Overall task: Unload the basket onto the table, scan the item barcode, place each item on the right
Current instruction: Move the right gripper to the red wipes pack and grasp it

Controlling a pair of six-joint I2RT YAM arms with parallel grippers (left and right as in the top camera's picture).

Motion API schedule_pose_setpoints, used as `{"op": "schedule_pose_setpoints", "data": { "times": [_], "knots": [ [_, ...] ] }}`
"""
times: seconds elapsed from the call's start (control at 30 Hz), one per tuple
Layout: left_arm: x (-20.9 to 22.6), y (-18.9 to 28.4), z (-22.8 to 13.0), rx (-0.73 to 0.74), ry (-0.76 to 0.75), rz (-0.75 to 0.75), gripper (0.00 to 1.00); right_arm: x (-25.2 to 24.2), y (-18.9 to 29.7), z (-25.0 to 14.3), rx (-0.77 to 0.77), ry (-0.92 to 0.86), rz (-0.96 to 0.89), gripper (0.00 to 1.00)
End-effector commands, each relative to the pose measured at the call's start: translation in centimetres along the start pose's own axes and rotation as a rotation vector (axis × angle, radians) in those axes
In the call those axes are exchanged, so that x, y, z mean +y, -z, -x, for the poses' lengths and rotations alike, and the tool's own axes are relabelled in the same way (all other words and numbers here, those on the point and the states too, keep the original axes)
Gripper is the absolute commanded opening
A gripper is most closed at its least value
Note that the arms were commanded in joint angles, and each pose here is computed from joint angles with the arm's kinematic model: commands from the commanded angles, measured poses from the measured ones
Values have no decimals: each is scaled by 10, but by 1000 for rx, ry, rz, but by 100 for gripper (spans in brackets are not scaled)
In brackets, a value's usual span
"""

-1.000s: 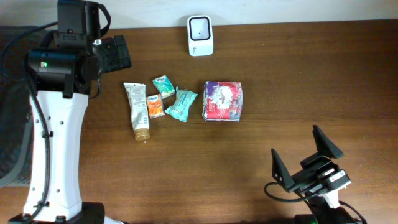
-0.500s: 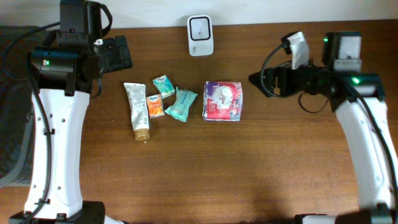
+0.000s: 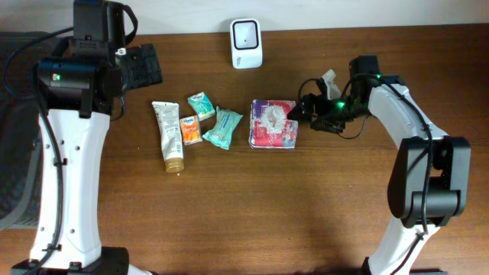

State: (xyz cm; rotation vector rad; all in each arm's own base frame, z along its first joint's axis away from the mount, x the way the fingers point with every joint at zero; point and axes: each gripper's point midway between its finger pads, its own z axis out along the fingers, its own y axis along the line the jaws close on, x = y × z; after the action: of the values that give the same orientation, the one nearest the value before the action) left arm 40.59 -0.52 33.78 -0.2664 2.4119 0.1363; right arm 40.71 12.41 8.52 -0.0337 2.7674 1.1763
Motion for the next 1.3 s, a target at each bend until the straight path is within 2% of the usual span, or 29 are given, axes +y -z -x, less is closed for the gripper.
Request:
{"op": "schedule_pose_setpoints", "data": {
  "times": [0.0, 0.2, 0.33, 0.53, 0.6, 0.67, 0.7, 0.8, 0.87, 0.97, 1.03, 1.07, 1.13, 1.17, 1.27],
  "knots": [
    [4, 2, 2, -9, 16, 10, 99, 12, -12, 0, 14, 55, -22, 99],
    [4, 2, 2, -9, 16, 9, 99, 10, -26, -7, 45, 94, -117, 98],
    [4, 2, 2, -9, 16, 10, 99, -18, -18, 0, 2, -33, -267, 99],
    [4, 2, 2, -9, 16, 9, 98, -18, -22, 1, -2, -23, -264, 100],
    [4, 2, 2, -9, 16, 10, 99, -16, -30, -4, 12, -12, -256, 96],
    [4, 2, 2, -9, 16, 10, 99, -13, -41, -8, 34, -1, -249, 96],
    [4, 2, 2, -9, 16, 10, 99, -9, -48, -11, 48, 9, -239, 93],
    [4, 2, 2, -9, 16, 10, 99, -7, -67, -19, 88, 30, -247, 63],
    [4, 2, 2, -9, 16, 9, 99, -16, -73, -22, 103, 24, -277, 56],
    [4, 2, 2, -8, 16, 10, 99, -29, -84, -29, 139, -1, -286, 54],
    [4, 2, 2, -8, 16, 10, 99, -30, -85, -30, 142, -3, -287, 25],
    [4, 2, 2, -8, 16, 10, 99, -27, -81, -26, 130, 1, -285, 4],
    [4, 2, 2, -8, 16, 9, 99, -21, -64, -15, 122, -12, -312, 4],
    [4, 2, 2, -9, 16, 10, 99, -22, -47, -9, 120, -18, -387, 4],
    [4, 2, 2, -8, 16, 9, 99, -23, 28, 17, 64, -22, -749, 4]
  ]
}}
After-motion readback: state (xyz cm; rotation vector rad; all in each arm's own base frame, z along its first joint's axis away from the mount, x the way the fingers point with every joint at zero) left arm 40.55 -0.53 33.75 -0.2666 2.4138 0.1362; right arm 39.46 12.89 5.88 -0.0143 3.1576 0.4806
